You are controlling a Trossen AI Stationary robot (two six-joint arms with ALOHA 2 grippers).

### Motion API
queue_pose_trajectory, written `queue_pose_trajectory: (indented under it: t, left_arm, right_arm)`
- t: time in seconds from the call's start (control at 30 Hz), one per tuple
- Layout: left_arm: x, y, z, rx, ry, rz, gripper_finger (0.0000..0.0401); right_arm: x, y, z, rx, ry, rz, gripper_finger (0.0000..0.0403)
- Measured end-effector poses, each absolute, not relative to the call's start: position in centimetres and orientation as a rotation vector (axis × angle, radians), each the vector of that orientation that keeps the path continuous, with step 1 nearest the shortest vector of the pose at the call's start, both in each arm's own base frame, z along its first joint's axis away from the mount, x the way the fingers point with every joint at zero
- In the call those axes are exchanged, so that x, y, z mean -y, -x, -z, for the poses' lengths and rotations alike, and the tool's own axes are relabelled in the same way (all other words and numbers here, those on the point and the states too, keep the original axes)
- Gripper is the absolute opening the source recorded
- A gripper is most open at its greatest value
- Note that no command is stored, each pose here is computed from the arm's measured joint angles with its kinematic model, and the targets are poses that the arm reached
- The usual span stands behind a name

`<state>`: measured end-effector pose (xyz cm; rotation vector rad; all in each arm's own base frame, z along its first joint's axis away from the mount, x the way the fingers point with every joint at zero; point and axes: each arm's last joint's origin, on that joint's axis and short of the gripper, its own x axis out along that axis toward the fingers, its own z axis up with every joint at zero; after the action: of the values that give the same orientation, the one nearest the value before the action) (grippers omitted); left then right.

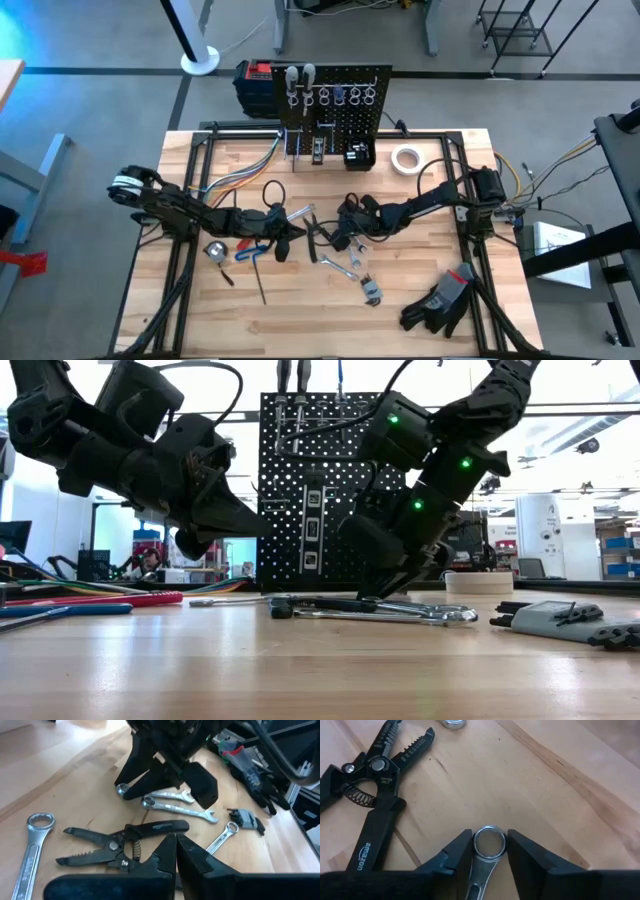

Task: Hang tools onto peg board
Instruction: Hang the wrench on the peg board

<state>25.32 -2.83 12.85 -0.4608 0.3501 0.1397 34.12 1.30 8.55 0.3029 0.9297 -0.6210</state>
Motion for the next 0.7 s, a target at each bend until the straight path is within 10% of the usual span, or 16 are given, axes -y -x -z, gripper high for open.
queue_pose_trajectory:
  t: [0.43, 0.7]
  left_arm:
    - [3.4, -25.3, -13.0, -0.342, 0.484, -0.121, 0.0]
    - [5.7, -25.2, -14.1, -0.193, 0.412, -0.128, 0.0]
  right_arm:
    - [-3.5, -33.3, -11.6, -0.959, -0.18, 0.458, 0.0064]
    - [-7.4, -32.7, -19.4, -0.632, -0.123, 0.232, 0.0064]
